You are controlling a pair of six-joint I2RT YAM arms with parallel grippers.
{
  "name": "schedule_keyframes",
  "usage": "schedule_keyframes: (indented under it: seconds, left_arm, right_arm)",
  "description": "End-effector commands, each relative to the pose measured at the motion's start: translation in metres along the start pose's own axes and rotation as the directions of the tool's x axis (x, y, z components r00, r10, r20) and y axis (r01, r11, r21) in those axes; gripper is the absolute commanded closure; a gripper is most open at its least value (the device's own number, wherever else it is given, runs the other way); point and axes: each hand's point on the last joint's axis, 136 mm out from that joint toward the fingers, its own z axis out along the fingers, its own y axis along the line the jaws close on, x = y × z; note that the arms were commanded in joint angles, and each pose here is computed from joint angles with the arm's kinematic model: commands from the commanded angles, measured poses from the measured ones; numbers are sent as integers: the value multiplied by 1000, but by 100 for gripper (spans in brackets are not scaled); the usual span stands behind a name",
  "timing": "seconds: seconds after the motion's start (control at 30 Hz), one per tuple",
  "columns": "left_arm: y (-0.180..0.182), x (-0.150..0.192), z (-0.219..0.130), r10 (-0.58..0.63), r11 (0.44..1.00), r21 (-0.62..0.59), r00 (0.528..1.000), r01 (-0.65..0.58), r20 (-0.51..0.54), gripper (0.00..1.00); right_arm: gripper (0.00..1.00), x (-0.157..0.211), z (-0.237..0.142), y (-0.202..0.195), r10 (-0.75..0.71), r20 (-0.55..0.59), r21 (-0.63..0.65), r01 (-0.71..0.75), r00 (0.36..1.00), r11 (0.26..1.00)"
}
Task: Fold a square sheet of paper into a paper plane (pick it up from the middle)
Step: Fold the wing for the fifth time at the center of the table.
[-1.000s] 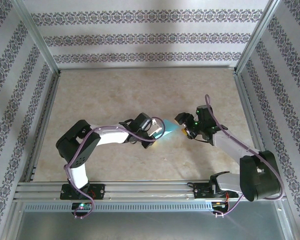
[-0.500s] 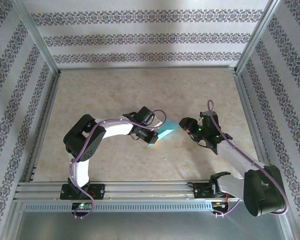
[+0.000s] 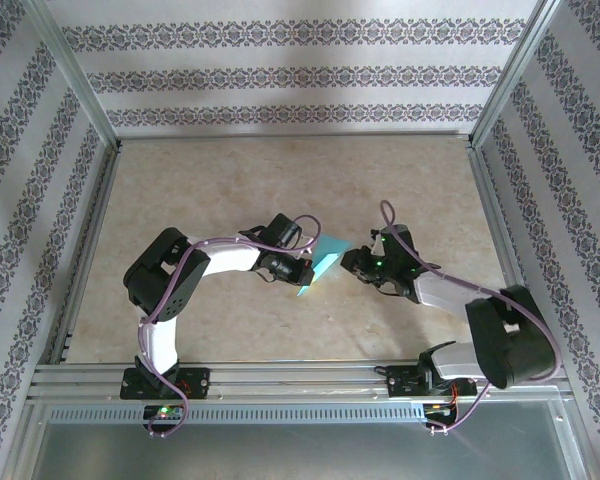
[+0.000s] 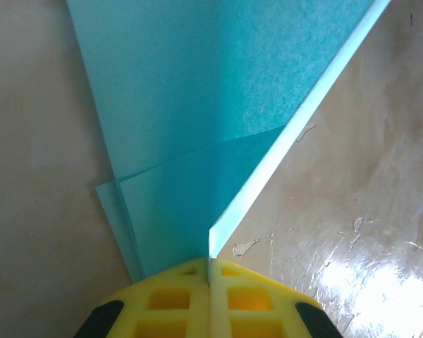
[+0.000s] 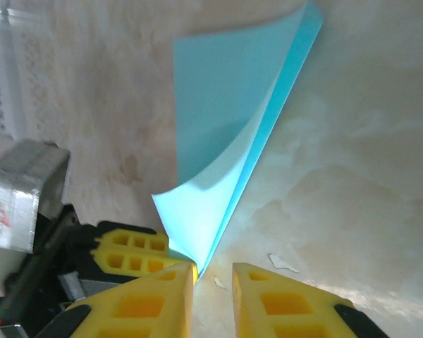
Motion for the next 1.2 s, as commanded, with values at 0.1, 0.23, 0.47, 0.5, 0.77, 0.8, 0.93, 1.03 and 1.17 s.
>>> schedule_keyframes:
  seconds: [0.1,0.23,0.47,0.5,0.77,0.8,0.93,1.03,1.17]
  left_arm:
    - [27,19,7,-122,990,-77,992,118,-45,100]
    - [32,20,8,-159,985,-81,987,155,-38,100]
    - [34,19,9,-195,979,-61,981,193,-14,100]
    - [35,19,9,-199,978,-61,980,198,-13,99]
    - [38,19,8,-216,975,-49,976,216,-1,98]
    - [38,20,8,-217,975,-49,976,217,-1,97]
    - [38,21,8,-219,975,-49,976,218,-5,91]
    - [40,21,8,-222,974,-50,975,222,-2,87]
    - [43,22,8,-234,971,-55,972,234,-1,88]
  right_arm:
    - [85,3,25,36,-77,-40,-88,73,996,993]
    - [88,6,37,36,-77,-59,-85,72,995,994]
    - [89,8,49,33,-84,-94,-89,76,992,993]
    - [90,9,50,33,-87,-99,-90,78,991,993]
    - [88,10,64,31,-95,-133,-103,82,986,991]
    - [87,10,65,33,-97,-139,-111,82,985,990]
    - [87,10,70,35,-97,-150,-131,78,984,988]
    - [87,10,71,36,-97,-153,-137,77,983,988]
    - [86,7,65,39,-98,-138,-149,77,986,986]
